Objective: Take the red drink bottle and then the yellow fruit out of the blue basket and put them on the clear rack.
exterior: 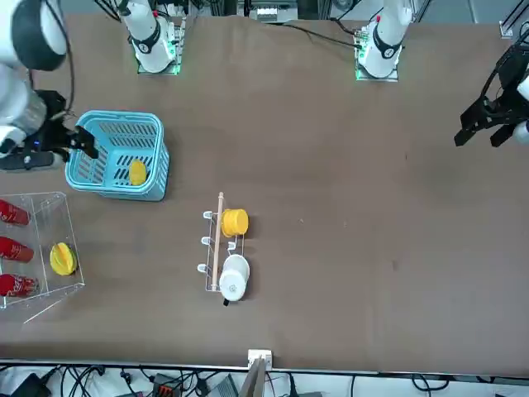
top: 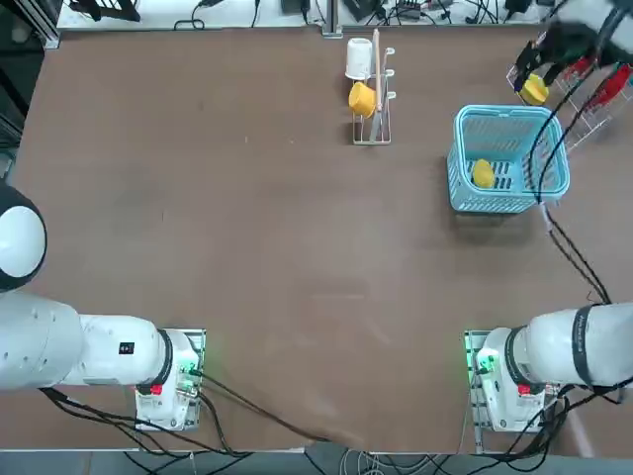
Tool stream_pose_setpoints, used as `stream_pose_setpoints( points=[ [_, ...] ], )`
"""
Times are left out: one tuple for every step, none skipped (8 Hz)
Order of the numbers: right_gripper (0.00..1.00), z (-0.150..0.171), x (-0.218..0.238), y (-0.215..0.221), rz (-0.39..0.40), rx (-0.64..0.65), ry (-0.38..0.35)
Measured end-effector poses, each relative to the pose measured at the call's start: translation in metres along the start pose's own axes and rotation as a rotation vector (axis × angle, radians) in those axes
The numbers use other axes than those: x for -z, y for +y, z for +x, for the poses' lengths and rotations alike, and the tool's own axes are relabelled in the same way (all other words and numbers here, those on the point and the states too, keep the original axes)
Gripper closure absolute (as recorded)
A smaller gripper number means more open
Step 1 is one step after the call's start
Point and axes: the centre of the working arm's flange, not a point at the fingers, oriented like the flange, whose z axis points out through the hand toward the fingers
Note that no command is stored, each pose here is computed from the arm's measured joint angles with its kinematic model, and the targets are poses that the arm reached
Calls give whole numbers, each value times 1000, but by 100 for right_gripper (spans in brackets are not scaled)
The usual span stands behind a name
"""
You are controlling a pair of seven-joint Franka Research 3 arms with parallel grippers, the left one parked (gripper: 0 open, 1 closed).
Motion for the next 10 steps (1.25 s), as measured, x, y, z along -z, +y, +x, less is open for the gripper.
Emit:
stream_pose_setpoints(
  points=[
    [0,-8,-22,-6,0,-4,17],
    [0,-14,-40,-14,-1,-8,40],
    [0,-19,-57,-19,-2,-10,65],
    [0,-25,-73,-22,-2,-12,89],
    [0,-31,-88,-24,-3,-14,116],
    [0,-38,-103,-27,-4,-13,149],
    [0,-47,-120,-29,-4,-13,181],
    [0,-57,-134,-31,-5,-14,209],
    [0,-65,-146,-32,-4,-16,226],
    [0,-70,-156,-33,-5,-16,240]
  ],
)
